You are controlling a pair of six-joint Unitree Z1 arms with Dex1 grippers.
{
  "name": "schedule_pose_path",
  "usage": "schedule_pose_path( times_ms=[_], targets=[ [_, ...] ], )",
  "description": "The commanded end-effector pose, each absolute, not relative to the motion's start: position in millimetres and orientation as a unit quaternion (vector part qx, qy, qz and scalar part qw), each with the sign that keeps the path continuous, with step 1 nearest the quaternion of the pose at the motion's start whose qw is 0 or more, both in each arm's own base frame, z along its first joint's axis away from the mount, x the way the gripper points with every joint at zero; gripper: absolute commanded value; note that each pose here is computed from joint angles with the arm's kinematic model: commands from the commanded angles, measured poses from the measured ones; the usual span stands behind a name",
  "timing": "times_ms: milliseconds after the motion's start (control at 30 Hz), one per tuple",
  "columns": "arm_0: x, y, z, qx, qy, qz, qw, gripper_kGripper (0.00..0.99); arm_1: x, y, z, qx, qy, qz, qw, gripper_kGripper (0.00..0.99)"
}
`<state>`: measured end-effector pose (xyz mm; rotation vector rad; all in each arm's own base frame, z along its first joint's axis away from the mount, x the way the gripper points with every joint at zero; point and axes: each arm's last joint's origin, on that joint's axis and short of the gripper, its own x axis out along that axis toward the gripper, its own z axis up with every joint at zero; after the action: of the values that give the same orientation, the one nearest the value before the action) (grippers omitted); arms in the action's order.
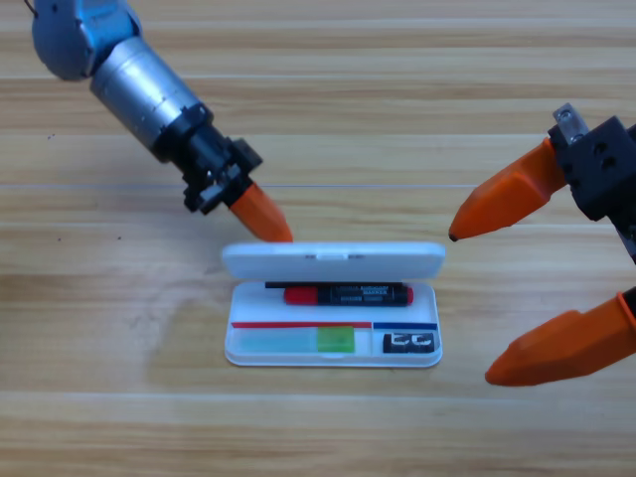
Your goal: Clean up eraser and pencils
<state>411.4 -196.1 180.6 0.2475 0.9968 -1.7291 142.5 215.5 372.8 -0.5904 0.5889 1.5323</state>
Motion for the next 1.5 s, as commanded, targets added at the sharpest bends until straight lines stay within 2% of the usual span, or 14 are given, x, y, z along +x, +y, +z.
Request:
schedule_pose_path(
  times_ms=[33, 433, 1067, 1133, 1233, 1367, 1500],
  targets=[
    [395.0, -212.2, 158.1, 0.118, 0.431, -0.737, 0.507, 0.000, 152.9, 217.3, 363.2, -0.252, 0.274, 0.667, 0.646, 0.990],
    [379.0, -213.2, 130.7, 0.134, 0.451, -0.729, 0.497, 0.000, 153.2, 217.7, 363.3, -0.249, 0.277, 0.666, 0.646, 0.990],
    [359.0, -220.4, 123.6, 0.167, 0.449, -0.715, 0.510, 0.000, 154.4, 219.6, 362.3, -0.247, 0.279, 0.668, 0.645, 0.990],
    [358.6, -219.2, 135.6, 0.174, 0.443, -0.712, 0.517, 0.000, 154.5, 219.7, 362.7, -0.246, 0.279, 0.668, 0.645, 0.990],
    [353.0, -215.5, 173.4, 0.193, 0.423, -0.705, 0.535, 0.000, 155.0, 220.3, 361.9, -0.247, 0.280, 0.668, 0.644, 0.990],
    [327.1, -199.7, 258.7, 0.223, 0.377, -0.696, 0.568, 0.000, 156.0, 221.4, 361.6, -0.246, 0.282, 0.667, 0.644, 0.990],
    [284.9, -176.5, 339.4, 0.254, 0.328, -0.683, 0.601, 0.000, 156.1, 221.5, 362.0, -0.245, 0.282, 0.666, 0.645, 0.990]
  ],
)
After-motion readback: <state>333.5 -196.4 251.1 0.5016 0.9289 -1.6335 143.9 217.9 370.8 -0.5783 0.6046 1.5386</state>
